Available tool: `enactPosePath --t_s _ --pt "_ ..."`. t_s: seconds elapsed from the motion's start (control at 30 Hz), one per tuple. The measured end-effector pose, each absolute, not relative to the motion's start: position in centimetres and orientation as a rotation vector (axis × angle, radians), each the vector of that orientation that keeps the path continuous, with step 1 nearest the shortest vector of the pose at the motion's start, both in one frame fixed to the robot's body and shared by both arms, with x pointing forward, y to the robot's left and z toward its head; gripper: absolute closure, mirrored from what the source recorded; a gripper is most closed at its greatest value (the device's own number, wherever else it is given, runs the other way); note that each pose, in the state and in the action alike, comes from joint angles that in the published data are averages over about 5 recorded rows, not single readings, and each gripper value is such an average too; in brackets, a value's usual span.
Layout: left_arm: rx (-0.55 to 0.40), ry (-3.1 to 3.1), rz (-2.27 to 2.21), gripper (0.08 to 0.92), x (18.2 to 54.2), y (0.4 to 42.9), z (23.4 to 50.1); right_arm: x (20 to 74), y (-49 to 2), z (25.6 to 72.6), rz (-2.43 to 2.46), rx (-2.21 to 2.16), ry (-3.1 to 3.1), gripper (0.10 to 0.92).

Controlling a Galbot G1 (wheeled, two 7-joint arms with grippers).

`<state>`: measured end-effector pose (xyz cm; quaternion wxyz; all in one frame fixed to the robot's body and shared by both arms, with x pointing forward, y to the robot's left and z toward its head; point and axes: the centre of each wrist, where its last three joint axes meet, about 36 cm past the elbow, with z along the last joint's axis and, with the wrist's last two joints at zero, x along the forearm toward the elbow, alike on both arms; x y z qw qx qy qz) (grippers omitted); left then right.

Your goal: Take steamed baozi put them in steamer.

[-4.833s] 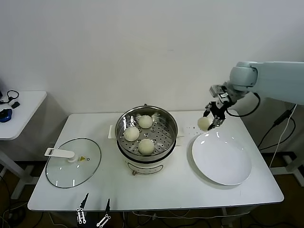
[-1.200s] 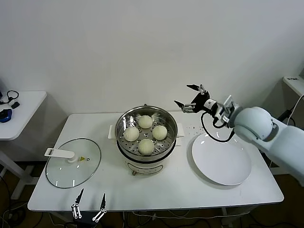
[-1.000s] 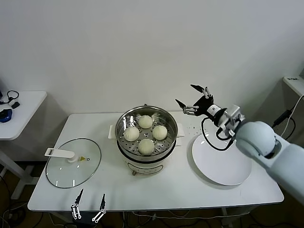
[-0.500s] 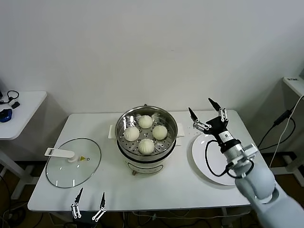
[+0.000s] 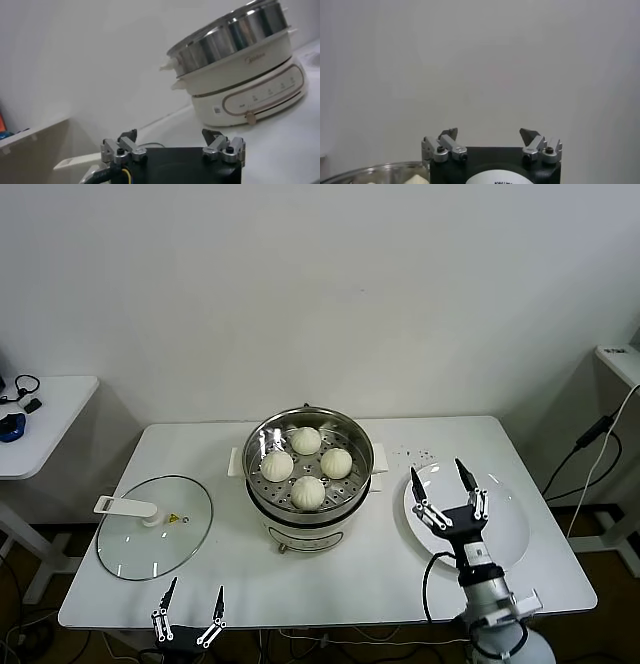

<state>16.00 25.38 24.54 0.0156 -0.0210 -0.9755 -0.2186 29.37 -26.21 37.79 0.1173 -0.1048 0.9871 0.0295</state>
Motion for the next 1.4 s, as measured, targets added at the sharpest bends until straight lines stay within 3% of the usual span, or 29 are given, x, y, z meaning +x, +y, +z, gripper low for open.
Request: enactPosePath --t_s 0.6,1.4 --pt "-0.047 -3.069 -0.661 0.177 16.4 25.4 24.9 22.4 -22.8 31.7 0.246 -0.174 2.904 0.2" --pt "-0.045 -3.081 -0.652 0.177 16.4 25.2 25.0 19.9 -21.0 29.6 0.303 -0.165 2.93 0.2"
